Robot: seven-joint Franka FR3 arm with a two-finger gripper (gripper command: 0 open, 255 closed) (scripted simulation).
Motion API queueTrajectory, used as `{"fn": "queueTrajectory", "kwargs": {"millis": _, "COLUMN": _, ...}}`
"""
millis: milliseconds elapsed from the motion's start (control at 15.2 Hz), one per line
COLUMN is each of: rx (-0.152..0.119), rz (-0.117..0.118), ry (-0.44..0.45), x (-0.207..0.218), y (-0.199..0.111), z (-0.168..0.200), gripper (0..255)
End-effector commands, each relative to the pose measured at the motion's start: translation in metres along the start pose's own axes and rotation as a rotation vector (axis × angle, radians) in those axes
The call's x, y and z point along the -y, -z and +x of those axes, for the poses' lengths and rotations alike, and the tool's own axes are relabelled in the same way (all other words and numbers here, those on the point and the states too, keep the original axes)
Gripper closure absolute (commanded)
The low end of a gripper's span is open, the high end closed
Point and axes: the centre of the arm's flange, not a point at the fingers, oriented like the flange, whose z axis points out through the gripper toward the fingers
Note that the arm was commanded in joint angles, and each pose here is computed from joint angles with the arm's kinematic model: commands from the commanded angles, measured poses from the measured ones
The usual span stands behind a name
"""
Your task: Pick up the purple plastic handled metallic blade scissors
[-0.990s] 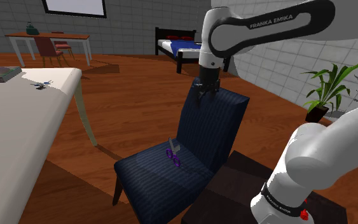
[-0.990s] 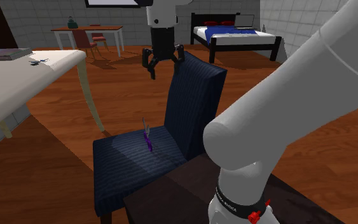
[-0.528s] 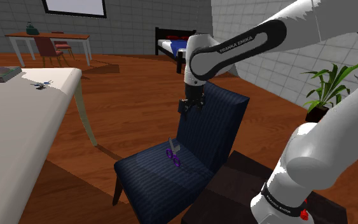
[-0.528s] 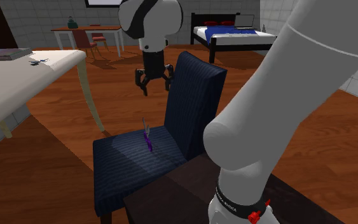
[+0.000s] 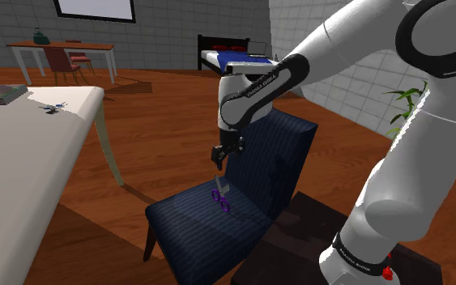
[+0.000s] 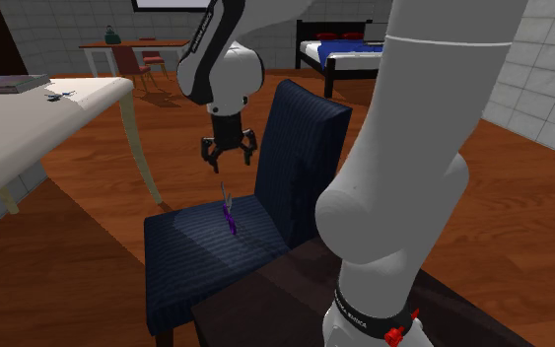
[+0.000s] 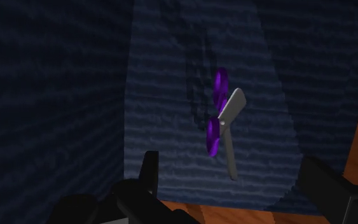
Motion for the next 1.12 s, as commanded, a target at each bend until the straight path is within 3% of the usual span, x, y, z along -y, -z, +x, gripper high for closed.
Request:
{"fn": "queueTrajectory", "kwargs": {"millis": 0, "rx": 0.003, "rz": 0.000, "ry": -0.006, "x": 0.002, "y": -0.023, "z": 0.013, "gripper": 0}}
{"fn": "queueTrajectory", "kwargs": {"millis": 528, "rx": 0.018, "rz": 0.001, "ry": -0.029, "x": 0.021, "y": -0.112, "z": 0.069, "gripper": 0}}
{"fn": "queueTrajectory", "kwargs": {"millis": 1056, "rx": 0.019, "rz": 0.001, "ry": -0.030, "x": 0.023, "y": -0.155, "z": 0.075, "gripper": 0}}
